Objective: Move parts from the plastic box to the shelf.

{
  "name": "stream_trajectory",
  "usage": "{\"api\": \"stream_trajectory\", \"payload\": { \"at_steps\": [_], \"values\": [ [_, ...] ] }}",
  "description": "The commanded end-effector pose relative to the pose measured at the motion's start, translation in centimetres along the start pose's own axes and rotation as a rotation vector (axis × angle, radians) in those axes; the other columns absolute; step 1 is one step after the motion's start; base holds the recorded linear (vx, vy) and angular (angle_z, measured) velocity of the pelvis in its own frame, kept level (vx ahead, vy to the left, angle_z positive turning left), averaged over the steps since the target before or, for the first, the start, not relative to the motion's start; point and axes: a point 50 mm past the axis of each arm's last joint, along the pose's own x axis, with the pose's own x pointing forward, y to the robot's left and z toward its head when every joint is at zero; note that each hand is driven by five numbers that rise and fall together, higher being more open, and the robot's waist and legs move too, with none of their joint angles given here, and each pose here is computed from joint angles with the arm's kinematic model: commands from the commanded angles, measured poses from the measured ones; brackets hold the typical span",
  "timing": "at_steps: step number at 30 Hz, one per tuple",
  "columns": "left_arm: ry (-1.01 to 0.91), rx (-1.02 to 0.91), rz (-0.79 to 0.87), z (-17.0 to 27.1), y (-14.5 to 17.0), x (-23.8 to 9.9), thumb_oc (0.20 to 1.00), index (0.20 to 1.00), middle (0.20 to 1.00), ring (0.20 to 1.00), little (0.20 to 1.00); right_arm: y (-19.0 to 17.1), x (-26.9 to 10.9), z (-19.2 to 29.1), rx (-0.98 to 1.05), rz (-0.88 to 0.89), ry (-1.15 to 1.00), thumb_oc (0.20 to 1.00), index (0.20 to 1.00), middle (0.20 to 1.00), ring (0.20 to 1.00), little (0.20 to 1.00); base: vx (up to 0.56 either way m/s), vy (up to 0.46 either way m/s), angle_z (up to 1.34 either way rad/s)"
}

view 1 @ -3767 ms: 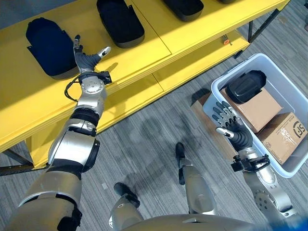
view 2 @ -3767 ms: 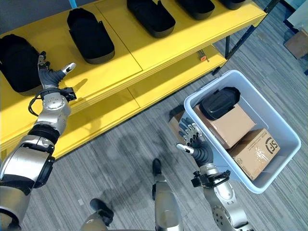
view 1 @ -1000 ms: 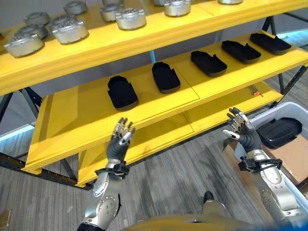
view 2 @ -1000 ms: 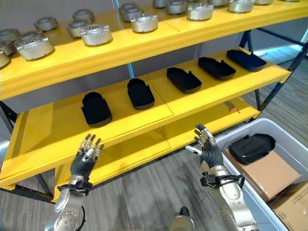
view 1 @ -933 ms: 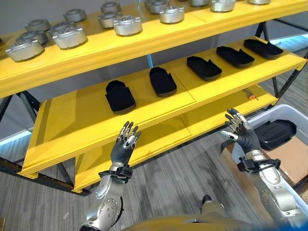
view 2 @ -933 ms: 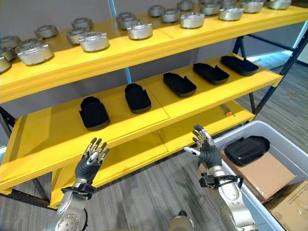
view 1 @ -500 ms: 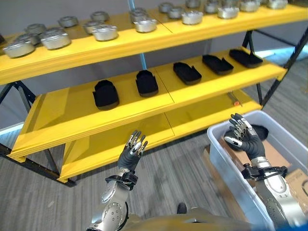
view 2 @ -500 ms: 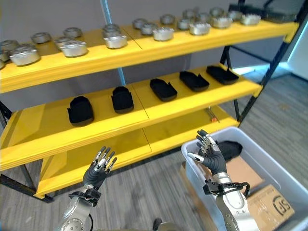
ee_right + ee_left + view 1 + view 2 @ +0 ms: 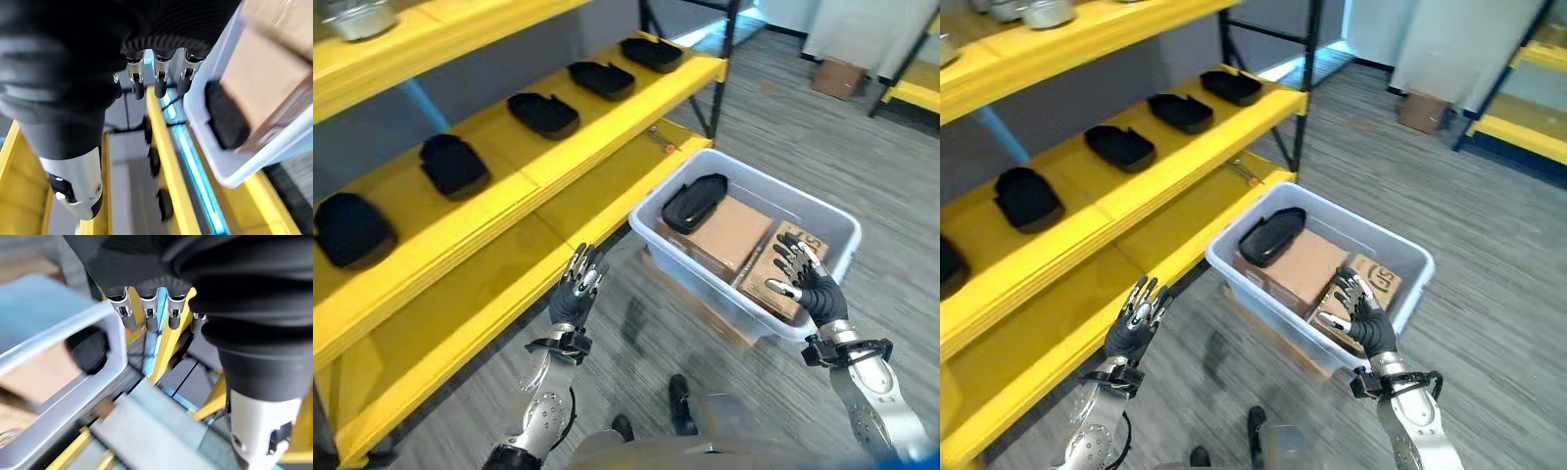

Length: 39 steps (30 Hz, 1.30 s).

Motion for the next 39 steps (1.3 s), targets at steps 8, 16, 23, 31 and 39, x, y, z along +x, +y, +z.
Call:
{"api": "stream_trajectory", "payload": {
  "at_steps": [8, 16, 23, 31, 39],
  "values": [
    [-0.100, 0.118, 0.003, 2.7, 0.6, 0.0, 1.000, 1.000, 1.000, 1.000, 1.000, 2.5, 2.8, 2.4, 0.031, 0.092, -0.159, 1.000, 1.000, 1.000, 1.000, 1.000, 0.04, 0.073, -1.04],
    [-0.100, 0.098, -0.041, 2.8, -0.1, 0.9, 1.000, 1.000, 1.000, 1.000, 1.000, 3.3, 3.3, 3.3, 0.034, 0.106, -0.211, 1.000, 1.000, 1.000, 1.000, 1.000, 0.16, -0.070, -0.85],
    [-0.075, 0.047, -0.128, 1.4, -2.9, 2.9, 1.000, 1.000, 1.000, 1.000, 1.000, 2.3, 3.2, 3.6, 0.048, 0.054, -0.224, 1.000, 1.000, 1.000, 1.000, 1.000, 0.22, -0.146, -0.09],
    [-0.089, 0.034, -0.136, 1.6, -3.4, 3.3, 1.000, 1.000, 1.000, 1.000, 1.000, 1.9, 3.3, 4.3, 0.025, 0.064, -0.241, 1.000, 1.000, 1.000, 1.000, 1.000, 0.11, -0.143, 0.03],
    [-0.113, 0.030, -0.112, 2.0, -3.0, 2.9, 1.000, 1.000, 1.000, 1.000, 1.000, 1.1, 3.2, 3.6, -0.029, 0.040, -0.203, 1.000, 1.000, 1.000, 1.000, 1.000, 0.17, 0.312, -0.46]
  ]
}}
